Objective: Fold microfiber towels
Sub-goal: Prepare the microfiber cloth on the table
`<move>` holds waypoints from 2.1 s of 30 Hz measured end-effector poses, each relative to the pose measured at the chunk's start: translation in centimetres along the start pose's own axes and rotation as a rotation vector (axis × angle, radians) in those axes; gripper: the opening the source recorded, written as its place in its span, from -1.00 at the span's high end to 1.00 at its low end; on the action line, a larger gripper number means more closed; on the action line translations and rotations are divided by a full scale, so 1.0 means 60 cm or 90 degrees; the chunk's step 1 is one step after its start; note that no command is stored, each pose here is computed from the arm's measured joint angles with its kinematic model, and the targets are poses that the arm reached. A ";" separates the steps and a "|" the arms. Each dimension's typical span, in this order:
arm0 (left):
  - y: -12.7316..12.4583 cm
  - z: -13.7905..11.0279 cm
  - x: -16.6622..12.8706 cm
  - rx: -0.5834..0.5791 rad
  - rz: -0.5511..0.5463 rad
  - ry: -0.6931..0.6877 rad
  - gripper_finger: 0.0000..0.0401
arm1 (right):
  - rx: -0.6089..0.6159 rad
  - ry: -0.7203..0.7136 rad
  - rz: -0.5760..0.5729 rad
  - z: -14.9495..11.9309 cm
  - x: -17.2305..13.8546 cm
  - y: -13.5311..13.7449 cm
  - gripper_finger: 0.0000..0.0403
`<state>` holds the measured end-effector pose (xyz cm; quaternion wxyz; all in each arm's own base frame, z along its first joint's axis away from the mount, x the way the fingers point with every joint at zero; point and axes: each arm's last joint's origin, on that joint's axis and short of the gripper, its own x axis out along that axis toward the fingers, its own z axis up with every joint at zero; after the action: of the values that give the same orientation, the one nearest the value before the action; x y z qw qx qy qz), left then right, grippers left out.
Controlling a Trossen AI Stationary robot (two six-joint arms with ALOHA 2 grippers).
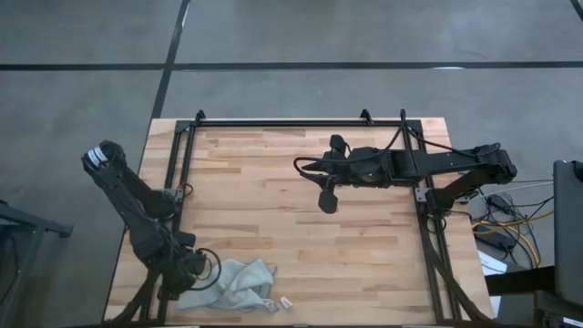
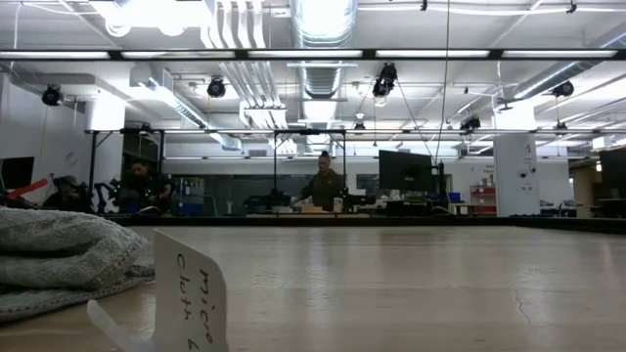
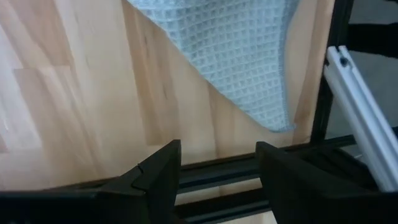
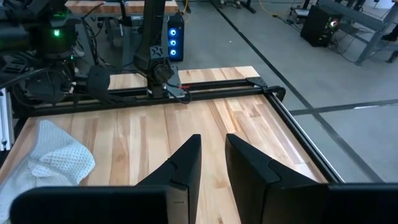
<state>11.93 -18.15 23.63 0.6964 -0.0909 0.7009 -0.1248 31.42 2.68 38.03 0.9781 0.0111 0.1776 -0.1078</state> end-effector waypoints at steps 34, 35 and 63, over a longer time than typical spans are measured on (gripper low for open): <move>-0.040 -0.019 0.070 -0.117 -0.009 -0.114 -0.05 | 0.000 0.000 0.000 0.000 0.000 0.000 0.59; -0.040 -0.019 0.071 -0.117 -0.007 -0.113 -0.05 | 0.000 0.000 0.000 0.000 0.000 0.000 0.58; -0.046 -0.019 0.076 -0.124 -0.021 -0.119 -0.05 | 0.000 0.000 0.000 0.000 0.000 0.000 0.59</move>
<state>10.59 -22.09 20.08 0.7445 -0.1808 0.6399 -0.0587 31.43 2.67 38.02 0.9781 0.0113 0.1778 -0.1080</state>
